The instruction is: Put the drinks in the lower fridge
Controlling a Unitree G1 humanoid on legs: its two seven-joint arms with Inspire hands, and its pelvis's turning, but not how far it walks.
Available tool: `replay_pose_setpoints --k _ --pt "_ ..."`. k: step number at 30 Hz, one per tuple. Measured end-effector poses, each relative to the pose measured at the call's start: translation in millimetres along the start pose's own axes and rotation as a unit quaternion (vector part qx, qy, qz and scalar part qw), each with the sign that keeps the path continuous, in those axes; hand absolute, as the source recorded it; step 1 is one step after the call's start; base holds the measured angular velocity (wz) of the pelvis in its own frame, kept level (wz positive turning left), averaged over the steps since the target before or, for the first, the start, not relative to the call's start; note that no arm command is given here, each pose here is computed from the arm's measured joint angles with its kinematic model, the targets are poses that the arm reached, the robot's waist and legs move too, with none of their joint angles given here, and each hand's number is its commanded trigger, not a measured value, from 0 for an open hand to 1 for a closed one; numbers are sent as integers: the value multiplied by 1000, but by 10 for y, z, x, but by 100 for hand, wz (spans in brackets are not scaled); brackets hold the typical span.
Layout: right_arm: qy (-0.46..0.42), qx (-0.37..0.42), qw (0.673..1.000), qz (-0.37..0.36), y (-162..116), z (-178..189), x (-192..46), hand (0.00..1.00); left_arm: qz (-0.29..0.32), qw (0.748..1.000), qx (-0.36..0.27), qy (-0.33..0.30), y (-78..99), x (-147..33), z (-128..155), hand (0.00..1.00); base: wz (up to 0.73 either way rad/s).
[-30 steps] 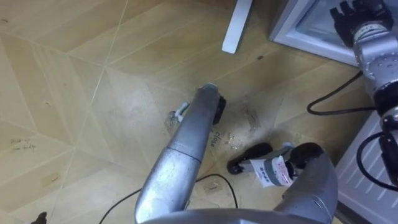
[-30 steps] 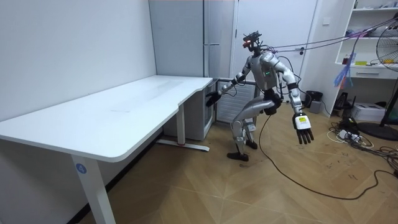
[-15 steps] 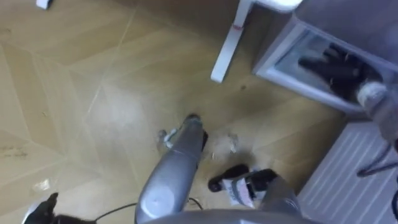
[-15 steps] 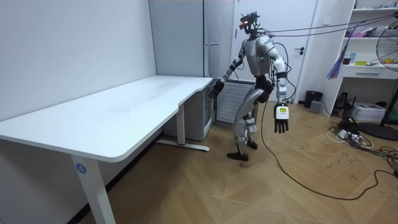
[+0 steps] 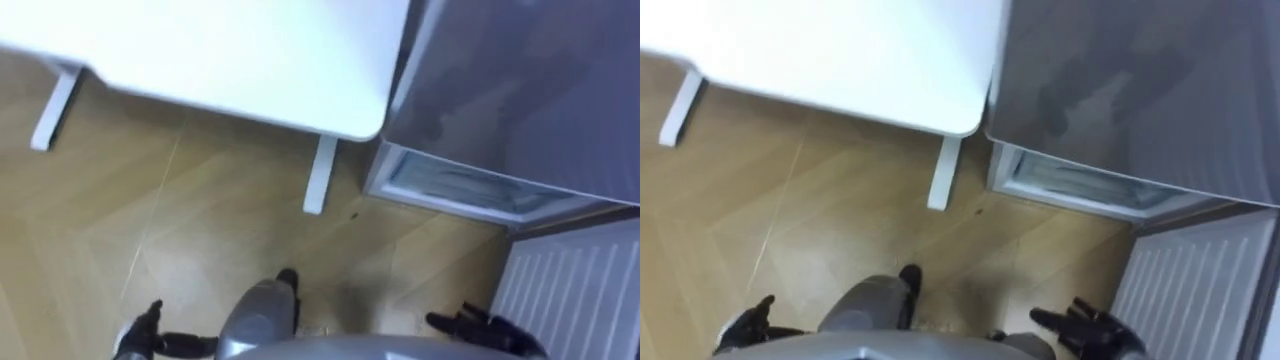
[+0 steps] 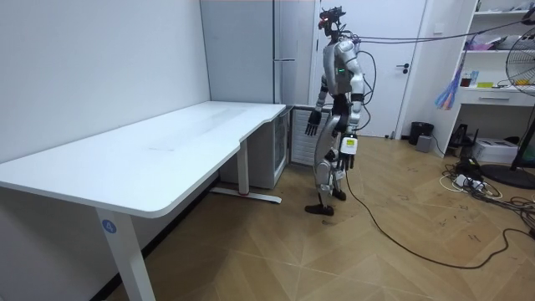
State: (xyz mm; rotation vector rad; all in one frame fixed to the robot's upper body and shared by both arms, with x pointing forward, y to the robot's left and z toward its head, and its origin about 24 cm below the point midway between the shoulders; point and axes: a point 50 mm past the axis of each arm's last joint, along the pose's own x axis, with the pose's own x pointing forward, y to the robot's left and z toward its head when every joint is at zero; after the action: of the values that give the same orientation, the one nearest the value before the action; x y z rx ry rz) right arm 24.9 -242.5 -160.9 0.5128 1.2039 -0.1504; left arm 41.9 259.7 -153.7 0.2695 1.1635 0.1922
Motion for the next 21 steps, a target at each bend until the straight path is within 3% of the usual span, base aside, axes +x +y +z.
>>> replay_pose_setpoints --k 5,8,21 --pt "4 -36 999 -8 68 -8 45 0 -4 1000 10 -6 -122 -3 11 0 -2" --pt "14 -46 999 -22 85 -62 61 0 4 1000 -1 -2 -97 0 6 0 0" --pt "18 20 997 -71 20 -179 41 0 31 998 -33 43 -128 0 -99 0 -16"
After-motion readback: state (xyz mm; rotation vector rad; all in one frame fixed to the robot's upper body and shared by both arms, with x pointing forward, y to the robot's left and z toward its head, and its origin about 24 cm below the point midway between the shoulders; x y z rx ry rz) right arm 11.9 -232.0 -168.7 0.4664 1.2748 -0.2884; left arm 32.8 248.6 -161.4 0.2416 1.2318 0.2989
